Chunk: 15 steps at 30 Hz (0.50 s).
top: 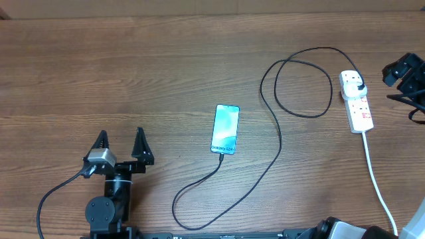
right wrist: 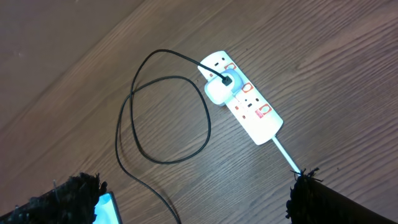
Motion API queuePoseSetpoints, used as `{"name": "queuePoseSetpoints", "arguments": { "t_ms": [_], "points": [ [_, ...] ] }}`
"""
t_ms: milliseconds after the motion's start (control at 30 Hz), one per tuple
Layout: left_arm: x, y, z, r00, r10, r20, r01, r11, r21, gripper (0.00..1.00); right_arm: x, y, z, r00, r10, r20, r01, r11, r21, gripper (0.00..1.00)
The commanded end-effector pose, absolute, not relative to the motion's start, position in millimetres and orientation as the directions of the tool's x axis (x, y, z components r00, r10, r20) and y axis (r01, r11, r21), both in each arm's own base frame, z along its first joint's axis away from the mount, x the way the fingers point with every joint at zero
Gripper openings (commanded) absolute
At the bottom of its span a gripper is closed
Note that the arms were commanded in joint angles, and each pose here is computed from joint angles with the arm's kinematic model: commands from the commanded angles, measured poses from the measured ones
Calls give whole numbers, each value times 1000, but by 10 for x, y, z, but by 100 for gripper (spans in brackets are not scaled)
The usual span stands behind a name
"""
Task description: Plug charger to phone and switch on socket
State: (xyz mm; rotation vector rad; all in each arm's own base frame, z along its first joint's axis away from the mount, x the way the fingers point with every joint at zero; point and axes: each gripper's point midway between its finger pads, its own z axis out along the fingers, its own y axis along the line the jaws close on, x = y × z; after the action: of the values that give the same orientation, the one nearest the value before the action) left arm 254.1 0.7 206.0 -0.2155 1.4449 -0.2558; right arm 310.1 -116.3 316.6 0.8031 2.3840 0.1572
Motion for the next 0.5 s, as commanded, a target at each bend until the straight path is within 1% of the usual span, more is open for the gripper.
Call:
{"name": "queuePoseSetpoints", "arguments": {
  "t_ms": [0,100,367,467],
  "points": [
    [2516,20,2054,111,-236,-965,38,972,-233,100,3116,-1143,3256,-618,575,-536,498,814,299,100],
    [2501,17,1958,76,-194,-978,34,981,-192,100,3116,-1143,3256,-618,575,-536,498,814,299,100],
    [2458,80,1568,-70,-183,-981,-22,983,-182,100,3116,-1143,3256,-618,575,-536,498,814,299,100],
    [2458,70,1575,-69,-135,-988,-10,991,-134,99,3116,-1143,3256,-618,575,-536,498,814,300,100]
  ]
}}
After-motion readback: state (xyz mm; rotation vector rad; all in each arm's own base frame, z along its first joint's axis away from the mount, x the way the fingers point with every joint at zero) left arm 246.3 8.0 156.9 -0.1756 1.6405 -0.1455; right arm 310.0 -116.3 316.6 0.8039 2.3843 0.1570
